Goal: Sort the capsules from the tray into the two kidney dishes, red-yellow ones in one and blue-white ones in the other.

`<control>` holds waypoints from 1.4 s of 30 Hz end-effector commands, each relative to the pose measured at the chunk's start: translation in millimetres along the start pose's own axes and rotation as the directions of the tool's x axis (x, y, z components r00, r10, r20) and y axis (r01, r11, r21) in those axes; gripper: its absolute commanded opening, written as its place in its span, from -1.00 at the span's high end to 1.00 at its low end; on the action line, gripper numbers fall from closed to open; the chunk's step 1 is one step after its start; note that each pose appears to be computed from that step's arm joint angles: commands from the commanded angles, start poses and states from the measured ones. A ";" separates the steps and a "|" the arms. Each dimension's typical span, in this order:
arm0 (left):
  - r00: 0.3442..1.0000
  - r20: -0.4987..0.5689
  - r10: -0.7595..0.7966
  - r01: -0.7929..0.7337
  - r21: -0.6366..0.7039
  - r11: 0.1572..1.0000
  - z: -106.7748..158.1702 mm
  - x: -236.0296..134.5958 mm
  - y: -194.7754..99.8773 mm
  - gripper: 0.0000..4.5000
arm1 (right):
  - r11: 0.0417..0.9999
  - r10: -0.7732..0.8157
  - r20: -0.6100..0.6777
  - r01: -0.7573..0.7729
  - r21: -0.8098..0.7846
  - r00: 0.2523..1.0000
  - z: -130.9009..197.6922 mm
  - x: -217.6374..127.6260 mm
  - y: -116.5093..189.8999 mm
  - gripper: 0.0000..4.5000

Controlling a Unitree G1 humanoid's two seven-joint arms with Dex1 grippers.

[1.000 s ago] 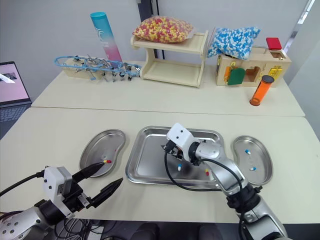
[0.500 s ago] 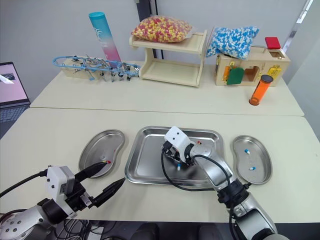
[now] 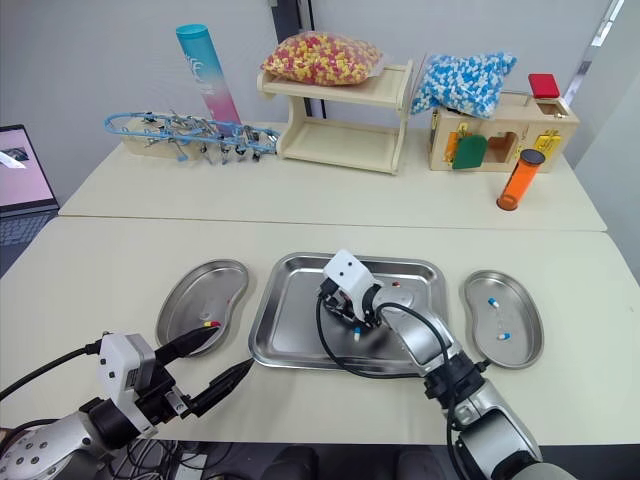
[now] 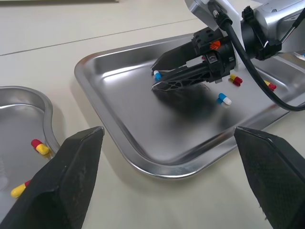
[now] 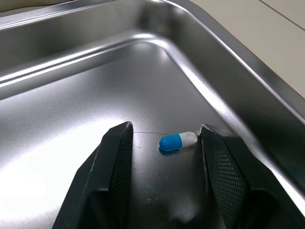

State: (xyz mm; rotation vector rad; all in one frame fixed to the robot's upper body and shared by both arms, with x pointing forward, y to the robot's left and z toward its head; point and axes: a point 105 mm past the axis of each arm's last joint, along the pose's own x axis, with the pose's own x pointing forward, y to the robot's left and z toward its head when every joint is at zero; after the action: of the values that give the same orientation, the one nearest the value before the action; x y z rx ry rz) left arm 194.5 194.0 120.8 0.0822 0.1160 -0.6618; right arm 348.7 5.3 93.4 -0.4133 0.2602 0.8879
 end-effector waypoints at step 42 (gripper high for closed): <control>0.968 0.067 -0.241 0.231 0.133 0.964 26.6 12.3 -19.6 -1.00 | 0.995 -0.024 0.259 0.049 -0.088 0.966 32.1 -127.6 -25.9 0.99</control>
State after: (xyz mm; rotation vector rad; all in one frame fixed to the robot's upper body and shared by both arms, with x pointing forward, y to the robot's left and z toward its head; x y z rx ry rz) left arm 195.8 171.8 137.6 0.1506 0.0407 -0.8710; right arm 300.0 -75.4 155.9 -0.3795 0.0573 0.9156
